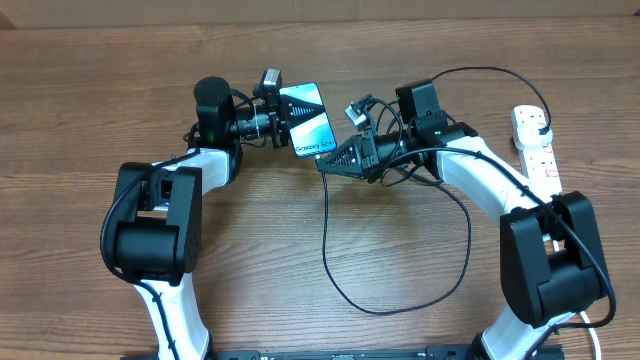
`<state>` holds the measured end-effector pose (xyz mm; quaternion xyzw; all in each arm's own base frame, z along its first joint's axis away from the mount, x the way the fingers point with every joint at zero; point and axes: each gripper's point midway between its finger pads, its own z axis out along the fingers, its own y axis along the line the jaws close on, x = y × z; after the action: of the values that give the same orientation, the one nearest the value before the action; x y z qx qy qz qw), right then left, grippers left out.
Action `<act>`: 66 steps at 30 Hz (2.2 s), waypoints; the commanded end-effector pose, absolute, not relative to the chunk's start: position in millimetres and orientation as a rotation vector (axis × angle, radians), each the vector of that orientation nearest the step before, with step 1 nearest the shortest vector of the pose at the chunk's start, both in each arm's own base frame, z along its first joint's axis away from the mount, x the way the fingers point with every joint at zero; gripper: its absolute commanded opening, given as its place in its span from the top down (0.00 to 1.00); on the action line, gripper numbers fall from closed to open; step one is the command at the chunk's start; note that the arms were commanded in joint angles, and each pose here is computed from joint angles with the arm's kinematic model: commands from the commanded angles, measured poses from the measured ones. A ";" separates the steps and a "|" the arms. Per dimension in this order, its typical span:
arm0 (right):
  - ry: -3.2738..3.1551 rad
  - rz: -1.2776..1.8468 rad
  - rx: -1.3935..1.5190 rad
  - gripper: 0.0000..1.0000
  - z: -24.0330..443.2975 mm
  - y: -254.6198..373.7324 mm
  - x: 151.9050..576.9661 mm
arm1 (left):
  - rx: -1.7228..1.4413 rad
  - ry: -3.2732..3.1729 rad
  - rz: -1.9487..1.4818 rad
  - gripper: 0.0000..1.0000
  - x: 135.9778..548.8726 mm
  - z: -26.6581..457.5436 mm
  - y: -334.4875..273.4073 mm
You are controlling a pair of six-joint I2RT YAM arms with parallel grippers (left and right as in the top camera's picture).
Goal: Plug charger to phone and switch on socket
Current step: 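Push the USB-C plug into the phone port held by the left gripper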
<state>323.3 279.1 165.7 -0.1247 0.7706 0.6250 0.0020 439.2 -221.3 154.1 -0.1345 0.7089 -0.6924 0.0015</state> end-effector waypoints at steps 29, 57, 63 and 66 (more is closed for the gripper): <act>2.453 1.943 -0.312 0.96 161.1 279.8 331.3 | -0.348 2.225 -2.199 0.96 436.5 166.0 -222.7; 2.422 1.965 -0.211 0.96 155.3 264.3 355.3 | -0.119 2.214 -2.213 0.96 421.1 175.4 -225.1; 2.435 1.914 -0.192 0.96 150.5 264.6 359.9 | -0.137 2.238 -2.241 0.96 416.7 176.4 -233.6; 2.437 1.898 -0.187 0.96 149.2 264.3 361.6 | -0.140 2.245 -2.248 0.96 414.9 176.4 -239.1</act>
<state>336.9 278.9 167.6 -0.0959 0.7600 0.6427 -0.0134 440.6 -220.6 167.4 -0.0989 0.7042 -0.7024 0.0322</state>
